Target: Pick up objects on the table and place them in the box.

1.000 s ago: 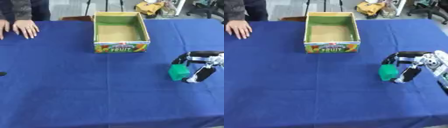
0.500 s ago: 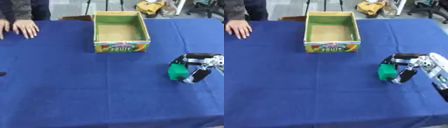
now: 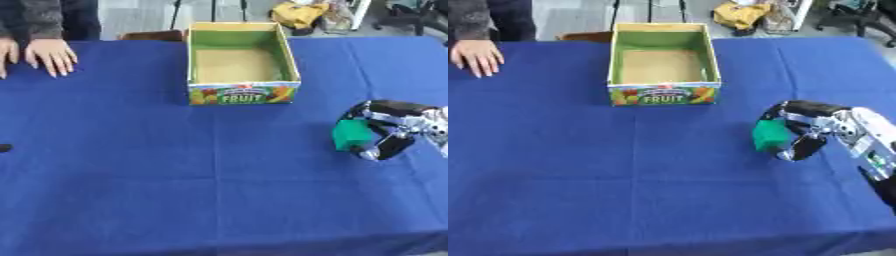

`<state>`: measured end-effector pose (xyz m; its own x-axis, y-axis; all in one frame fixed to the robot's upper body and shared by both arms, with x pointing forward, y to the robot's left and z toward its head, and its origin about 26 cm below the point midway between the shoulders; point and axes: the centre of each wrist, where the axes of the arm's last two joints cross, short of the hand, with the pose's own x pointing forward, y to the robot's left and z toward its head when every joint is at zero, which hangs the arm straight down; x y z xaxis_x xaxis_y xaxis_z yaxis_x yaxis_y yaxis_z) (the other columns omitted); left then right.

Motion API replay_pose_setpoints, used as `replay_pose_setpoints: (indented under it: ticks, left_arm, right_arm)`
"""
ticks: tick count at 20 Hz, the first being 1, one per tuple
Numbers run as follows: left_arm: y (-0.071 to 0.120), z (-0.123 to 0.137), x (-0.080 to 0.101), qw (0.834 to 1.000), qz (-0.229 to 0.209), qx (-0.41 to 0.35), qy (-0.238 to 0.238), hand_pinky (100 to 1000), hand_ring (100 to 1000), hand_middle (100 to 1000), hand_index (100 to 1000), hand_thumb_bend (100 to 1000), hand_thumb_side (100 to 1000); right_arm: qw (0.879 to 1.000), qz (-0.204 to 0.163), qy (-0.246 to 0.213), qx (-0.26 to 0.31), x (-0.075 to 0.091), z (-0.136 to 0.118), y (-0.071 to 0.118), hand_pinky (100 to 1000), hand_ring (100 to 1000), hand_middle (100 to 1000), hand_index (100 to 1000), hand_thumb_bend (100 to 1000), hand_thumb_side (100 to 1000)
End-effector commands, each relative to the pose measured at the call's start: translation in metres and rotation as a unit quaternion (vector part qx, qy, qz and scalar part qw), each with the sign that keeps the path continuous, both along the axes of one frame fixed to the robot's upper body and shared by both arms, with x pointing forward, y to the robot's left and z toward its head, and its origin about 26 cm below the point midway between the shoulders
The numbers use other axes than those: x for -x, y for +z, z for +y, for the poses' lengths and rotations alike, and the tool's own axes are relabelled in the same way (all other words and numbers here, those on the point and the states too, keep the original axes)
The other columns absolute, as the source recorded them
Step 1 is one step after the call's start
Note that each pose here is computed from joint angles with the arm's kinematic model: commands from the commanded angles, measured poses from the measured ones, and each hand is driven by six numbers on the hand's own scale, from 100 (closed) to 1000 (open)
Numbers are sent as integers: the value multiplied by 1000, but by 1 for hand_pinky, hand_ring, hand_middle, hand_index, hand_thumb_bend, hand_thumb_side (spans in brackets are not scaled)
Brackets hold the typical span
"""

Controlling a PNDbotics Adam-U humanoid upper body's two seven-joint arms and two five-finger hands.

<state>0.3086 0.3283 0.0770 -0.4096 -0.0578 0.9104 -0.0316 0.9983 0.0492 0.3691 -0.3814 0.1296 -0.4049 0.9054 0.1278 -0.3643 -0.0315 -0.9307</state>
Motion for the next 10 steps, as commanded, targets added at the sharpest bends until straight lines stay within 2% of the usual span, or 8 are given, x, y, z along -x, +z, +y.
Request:
replay_pose_setpoints:
  ticks: [1, 6, 10]
  left_arm:
    - [9, 3, -1, 1000, -12, -9, -1, 668, 867, 748, 765, 569, 735]
    - [8, 4, 0, 1000, -8, -12, -2, 667, 867, 748, 764, 569, 734]
    - [6, 4, 0, 1000, -5, -15, -5, 667, 867, 748, 764, 568, 734]
  right_arm:
    - [998, -55, 11, -2, 0, 2, 32, 309, 173, 169, 393, 100, 100]
    - [991, -128, 33, -16, 3, 18, 89, 315, 179, 176, 397, 100, 100]
    - [984, -173, 41, -6, -2, 30, 131, 324, 190, 186, 402, 100, 100]
